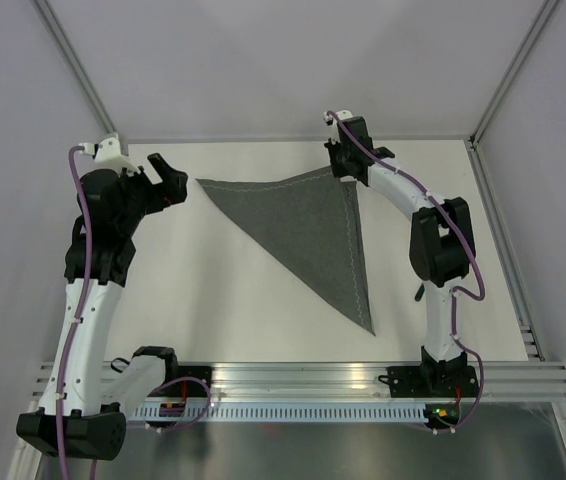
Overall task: Fold the napkin, place the utensils inside, and roll it up
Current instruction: Fold the napkin
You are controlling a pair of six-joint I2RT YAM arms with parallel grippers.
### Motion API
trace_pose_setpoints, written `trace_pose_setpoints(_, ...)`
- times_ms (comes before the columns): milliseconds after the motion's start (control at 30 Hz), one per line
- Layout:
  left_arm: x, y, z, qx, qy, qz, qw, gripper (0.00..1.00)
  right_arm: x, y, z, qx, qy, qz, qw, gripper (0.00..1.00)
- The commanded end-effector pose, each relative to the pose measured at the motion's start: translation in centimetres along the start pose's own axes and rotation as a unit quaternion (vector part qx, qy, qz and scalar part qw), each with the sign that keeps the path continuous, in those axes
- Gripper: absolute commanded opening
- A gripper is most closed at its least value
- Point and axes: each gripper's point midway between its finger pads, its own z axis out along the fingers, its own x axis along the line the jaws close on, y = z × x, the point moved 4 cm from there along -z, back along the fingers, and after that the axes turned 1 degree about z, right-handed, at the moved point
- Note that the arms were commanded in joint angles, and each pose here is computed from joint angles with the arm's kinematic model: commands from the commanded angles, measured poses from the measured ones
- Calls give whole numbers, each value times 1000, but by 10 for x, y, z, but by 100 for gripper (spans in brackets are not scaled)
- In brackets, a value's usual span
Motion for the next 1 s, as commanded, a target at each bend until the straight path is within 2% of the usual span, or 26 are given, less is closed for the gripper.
trace_pose_setpoints(0,-6,6,2,-13,-17,-20,1000,100,-9,13,1,-16,-10,11,1000,1)
trace_pose_setpoints(967,-5,-1,6,-4,-15,-24,1000,100,-36,6,13,-9,-33,20,999,0)
